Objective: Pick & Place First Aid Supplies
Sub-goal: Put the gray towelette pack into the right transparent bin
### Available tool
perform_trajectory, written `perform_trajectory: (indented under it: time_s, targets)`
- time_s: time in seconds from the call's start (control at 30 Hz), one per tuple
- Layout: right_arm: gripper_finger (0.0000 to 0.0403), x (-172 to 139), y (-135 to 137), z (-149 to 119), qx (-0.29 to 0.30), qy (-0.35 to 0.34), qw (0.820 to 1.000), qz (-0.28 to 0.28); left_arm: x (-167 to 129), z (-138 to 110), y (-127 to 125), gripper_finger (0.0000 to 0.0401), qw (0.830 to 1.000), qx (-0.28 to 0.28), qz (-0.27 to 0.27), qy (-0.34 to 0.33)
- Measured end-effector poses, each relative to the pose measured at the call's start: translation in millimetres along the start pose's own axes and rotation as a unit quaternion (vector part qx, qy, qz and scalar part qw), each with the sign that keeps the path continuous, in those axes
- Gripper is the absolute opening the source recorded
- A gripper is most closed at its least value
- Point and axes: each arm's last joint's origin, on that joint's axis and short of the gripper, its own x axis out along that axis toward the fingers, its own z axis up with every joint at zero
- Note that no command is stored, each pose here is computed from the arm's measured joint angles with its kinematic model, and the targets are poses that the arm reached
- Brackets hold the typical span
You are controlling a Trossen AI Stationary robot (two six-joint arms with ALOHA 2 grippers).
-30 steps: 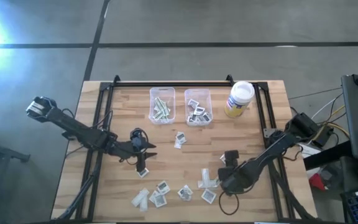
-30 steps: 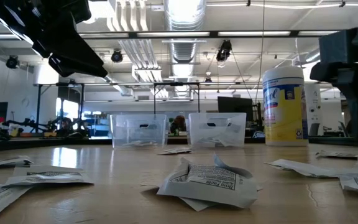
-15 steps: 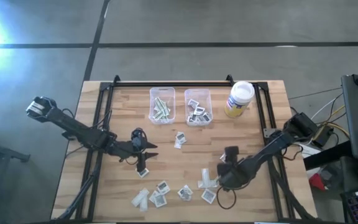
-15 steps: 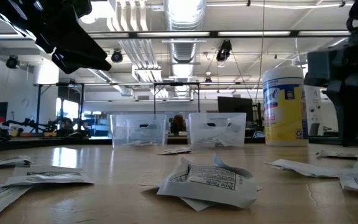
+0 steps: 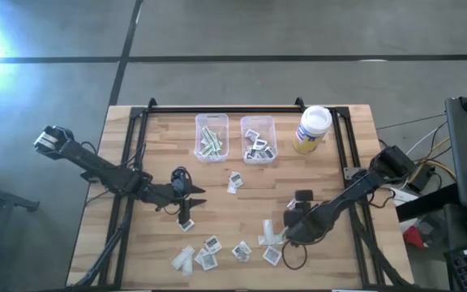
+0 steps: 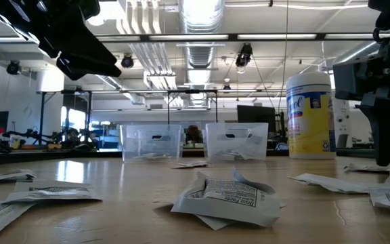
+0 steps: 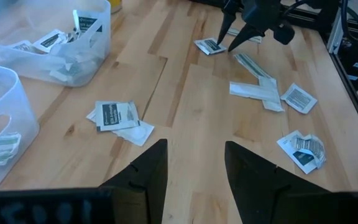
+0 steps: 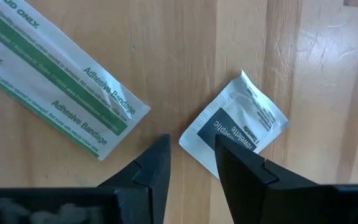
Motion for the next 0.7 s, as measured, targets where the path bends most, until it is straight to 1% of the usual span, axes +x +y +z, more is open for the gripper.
perform_trajectory:
  time_s: [0.43, 0.7]
  targets:
    - [0.0106, 8.8, -9.9, 2.8, 0.021, 0.012, 1.0, 0.01, 0.0, 0.0, 0.0, 0.0151, 1.0, 0.0, 0.0, 0.0]
    - [0.0074, 12.3, -15.5, 5.5, 0.034, 0.017, 0.999, 0.008, 0.0, 0.0, 0.0, 0.0151, 1.0, 0.0, 0.0, 0.0]
